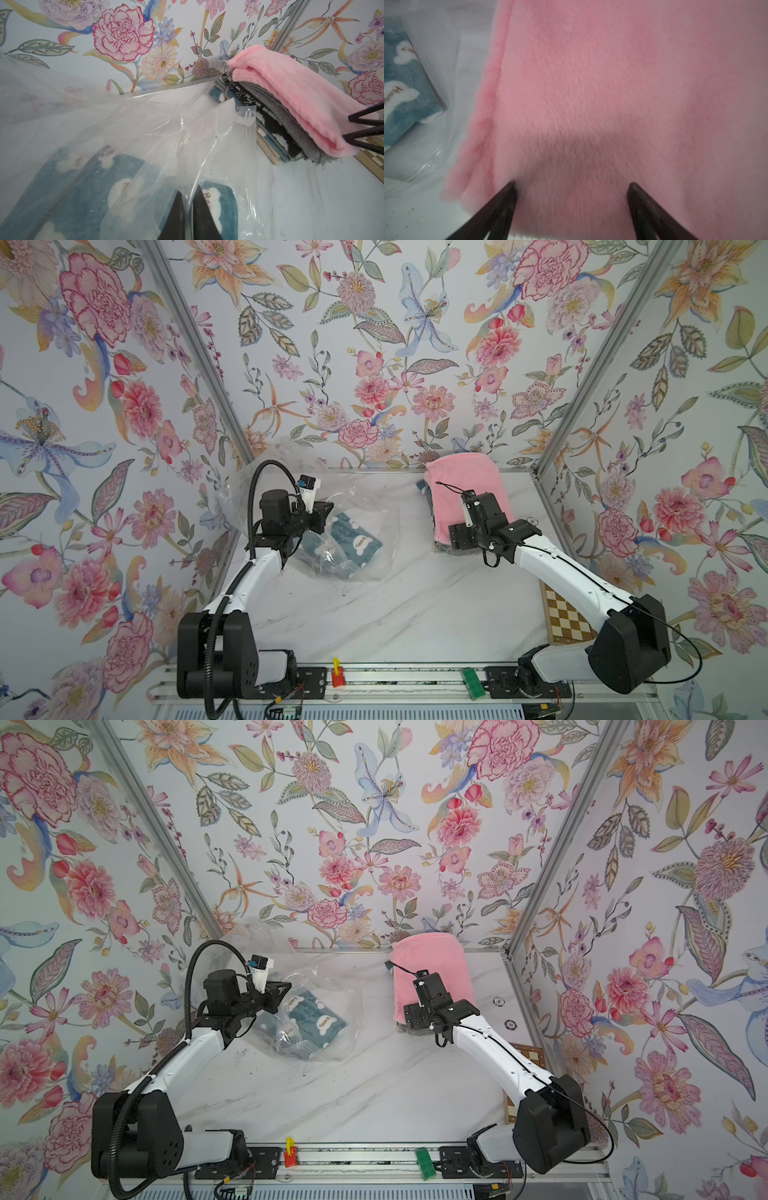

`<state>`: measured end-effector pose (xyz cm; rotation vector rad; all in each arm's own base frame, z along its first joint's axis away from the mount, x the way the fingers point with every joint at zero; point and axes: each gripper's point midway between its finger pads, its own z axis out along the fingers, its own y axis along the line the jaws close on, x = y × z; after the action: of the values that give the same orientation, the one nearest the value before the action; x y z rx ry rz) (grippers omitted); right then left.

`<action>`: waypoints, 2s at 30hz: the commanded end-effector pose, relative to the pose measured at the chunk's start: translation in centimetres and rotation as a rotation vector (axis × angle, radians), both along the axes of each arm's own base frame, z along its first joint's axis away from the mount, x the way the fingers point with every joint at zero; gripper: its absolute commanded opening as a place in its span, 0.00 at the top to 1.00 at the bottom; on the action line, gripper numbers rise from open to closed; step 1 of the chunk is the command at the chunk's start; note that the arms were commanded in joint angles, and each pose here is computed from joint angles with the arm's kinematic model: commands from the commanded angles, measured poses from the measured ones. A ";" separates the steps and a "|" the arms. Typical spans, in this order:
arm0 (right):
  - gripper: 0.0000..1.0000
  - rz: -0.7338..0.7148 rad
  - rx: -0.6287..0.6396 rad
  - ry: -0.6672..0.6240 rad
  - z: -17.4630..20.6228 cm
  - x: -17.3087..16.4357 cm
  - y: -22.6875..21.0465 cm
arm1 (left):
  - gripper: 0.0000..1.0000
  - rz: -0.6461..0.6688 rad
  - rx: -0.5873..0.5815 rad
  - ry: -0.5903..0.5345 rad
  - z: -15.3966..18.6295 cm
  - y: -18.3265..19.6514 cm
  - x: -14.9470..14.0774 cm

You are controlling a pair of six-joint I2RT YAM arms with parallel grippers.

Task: Take the blanket out of the vacuum bag
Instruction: Place the blanket at the center of the board.

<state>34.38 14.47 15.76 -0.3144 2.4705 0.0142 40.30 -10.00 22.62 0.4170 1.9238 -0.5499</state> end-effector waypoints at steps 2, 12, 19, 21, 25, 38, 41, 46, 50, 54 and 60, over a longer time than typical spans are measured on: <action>0.12 -0.002 -0.039 0.046 -1.9 -0.8 -0.5 | 0.89 0.015 0.025 -0.036 1.2 0.5 0.7; 0.09 -0.027 0.029 -0.164 6.9 2.2 -2.2 | 0.89 0.014 0.022 -0.035 1.2 0.4 0.6; 0.07 -0.044 0.150 -0.325 11.8 9.6 -4.3 | 0.89 0.021 0.037 -0.033 1.1 0.6 0.7; 0.07 -0.050 0.186 -0.381 12.3 12.1 -4.8 | 0.89 0.024 0.044 -0.035 1.1 0.7 0.7; 0.07 -0.106 0.251 -0.396 11.2 16.5 -6.5 | 0.89 0.021 0.040 -0.027 0.8 0.6 0.8; 0.08 -0.111 0.272 -0.365 4.1 20.9 -6.9 | 0.89 0.010 0.025 -0.021 0.7 0.4 0.8; 0.07 -0.113 0.223 -0.492 8.6 19.6 -7.2 | 0.89 0.006 0.017 -0.031 1.1 0.3 0.7; 0.04 -0.065 0.281 -0.728 16.7 12.8 -5.9 | 0.90 0.015 0.028 -0.030 0.9 0.5 0.7; 0.01 0.031 0.495 -0.862 19.8 5.4 -4.2 | 0.94 0.019 0.041 -0.007 0.0 0.5 0.9; 0.01 0.076 0.678 -0.866 19.4 1.4 -2.7 | 0.95 0.000 0.054 0.001 -0.6 -0.5 0.8; 0.00 0.063 0.867 -0.730 16.6 -1.9 1.0 | 0.98 -0.039 0.069 -0.019 -0.3 -2.1 0.1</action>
<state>33.80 13.70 32.56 -0.0562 1.5369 0.6811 40.33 -11.91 21.62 0.4725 1.9485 -0.5387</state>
